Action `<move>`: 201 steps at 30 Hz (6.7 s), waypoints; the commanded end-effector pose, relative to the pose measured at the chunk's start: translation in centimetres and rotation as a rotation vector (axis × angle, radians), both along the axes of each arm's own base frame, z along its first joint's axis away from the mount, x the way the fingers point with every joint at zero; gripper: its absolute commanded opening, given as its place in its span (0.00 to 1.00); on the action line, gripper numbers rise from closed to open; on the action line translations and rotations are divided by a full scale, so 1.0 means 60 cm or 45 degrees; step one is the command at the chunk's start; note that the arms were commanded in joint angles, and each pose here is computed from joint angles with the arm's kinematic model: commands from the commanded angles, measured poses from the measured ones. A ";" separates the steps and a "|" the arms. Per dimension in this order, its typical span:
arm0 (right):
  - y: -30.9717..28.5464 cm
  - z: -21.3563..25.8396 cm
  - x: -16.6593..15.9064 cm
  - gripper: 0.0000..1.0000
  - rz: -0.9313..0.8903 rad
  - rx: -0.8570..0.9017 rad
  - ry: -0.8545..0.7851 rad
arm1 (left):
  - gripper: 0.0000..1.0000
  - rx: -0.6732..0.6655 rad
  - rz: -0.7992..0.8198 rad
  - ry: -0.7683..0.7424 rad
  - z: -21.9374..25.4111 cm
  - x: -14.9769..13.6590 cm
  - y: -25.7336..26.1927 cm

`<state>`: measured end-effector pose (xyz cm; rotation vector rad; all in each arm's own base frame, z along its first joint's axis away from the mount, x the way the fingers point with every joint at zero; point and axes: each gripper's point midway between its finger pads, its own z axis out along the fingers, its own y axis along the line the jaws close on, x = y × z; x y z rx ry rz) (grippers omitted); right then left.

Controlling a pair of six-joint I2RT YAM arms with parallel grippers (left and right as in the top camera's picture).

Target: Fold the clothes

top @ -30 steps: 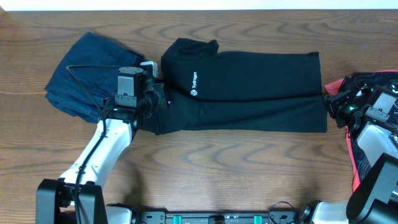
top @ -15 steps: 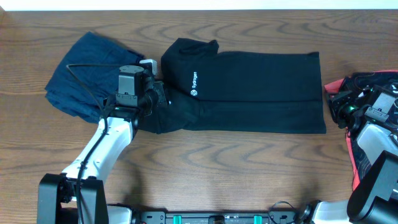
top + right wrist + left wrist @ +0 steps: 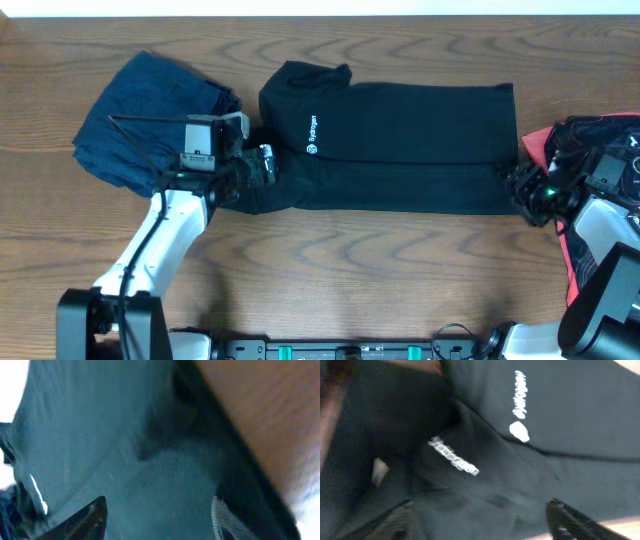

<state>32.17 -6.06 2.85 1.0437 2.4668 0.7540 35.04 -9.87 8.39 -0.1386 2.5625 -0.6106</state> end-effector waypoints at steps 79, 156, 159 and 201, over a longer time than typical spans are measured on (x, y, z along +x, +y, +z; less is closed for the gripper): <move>0.105 0.305 -0.028 0.55 0.338 -0.269 -0.424 | 0.63 0.457 -0.070 0.038 -0.062 0.063 -0.006; 0.072 0.274 -0.040 0.63 0.266 -0.382 -0.283 | 0.06 0.291 -0.224 -0.189 -0.093 0.173 -0.104; 0.072 0.274 -0.040 0.63 0.265 -0.384 -0.285 | 0.06 0.283 -0.221 -0.224 -0.064 0.181 -0.107; -0.034 -0.087 -0.069 0.44 0.183 -0.334 0.591 | 0.71 0.503 -0.176 0.555 -0.121 -0.036 0.047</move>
